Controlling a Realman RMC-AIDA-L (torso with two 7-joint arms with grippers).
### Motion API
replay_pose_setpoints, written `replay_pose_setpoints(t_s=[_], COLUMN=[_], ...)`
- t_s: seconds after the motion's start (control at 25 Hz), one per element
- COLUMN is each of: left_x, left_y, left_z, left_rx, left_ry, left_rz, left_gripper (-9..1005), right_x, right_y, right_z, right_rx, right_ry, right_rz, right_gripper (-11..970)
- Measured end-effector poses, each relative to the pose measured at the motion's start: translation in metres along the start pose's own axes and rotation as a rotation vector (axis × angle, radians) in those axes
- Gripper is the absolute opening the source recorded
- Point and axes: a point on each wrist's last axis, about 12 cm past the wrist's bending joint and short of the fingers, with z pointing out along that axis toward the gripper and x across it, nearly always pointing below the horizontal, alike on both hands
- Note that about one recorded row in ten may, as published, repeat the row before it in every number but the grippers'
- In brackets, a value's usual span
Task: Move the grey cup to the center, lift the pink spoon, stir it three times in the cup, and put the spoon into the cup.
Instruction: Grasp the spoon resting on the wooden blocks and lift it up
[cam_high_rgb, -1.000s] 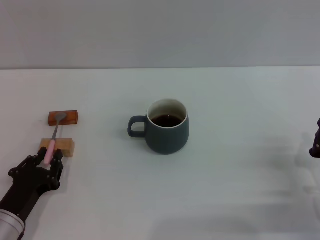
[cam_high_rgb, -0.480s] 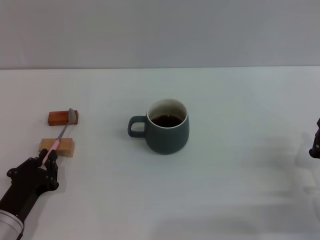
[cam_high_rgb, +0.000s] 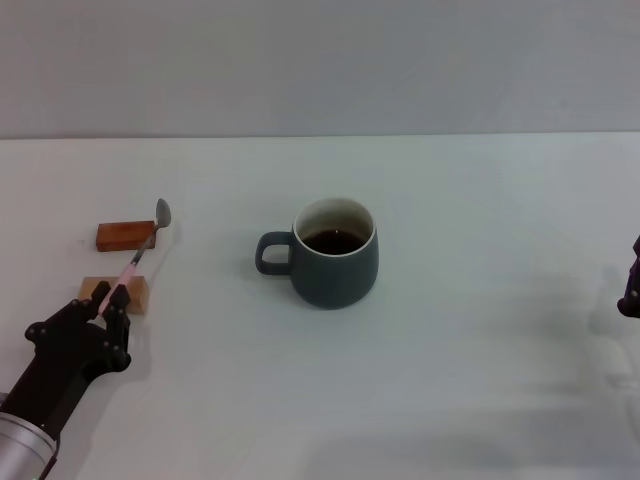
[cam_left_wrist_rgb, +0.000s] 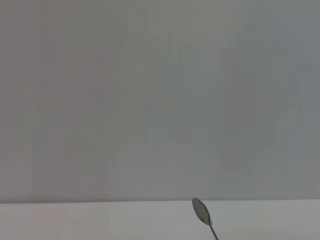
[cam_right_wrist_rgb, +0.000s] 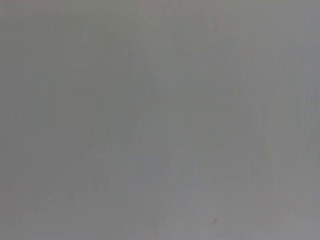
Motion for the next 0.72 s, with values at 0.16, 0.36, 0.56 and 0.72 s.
replay_pose_setpoints(t_s=[0.16, 0.36, 0.56, 0.72], left_x=[-0.001, -0.008, -0.027, -0.043], left_y=[-0.001, -0.002, 0.001, 0.000], left_z=[0.000, 0.007, 0.023, 0.036], left_rx=[0.008, 0.033, 0.083, 0.118], left_ry=[-0.010, -0.032, -0.055, -0.057], left_rz=[0.001, 0.003, 0.001, 0.002], left_gripper=[139, 138, 138, 138], right_x=[0.000, 0.000, 0.000, 0.000], right_y=[0.000, -0.001, -0.001, -0.001], right_z=[-0.001, -0.001, -0.001, -0.002], right_rx=[0.001, 0.004, 0.007, 0.009], right_ry=[0.002, 0.000, -0.002, -0.001], right_rz=[0.000, 0.001, 0.004, 0.005], right_gripper=[-1, -1, -1, 0])
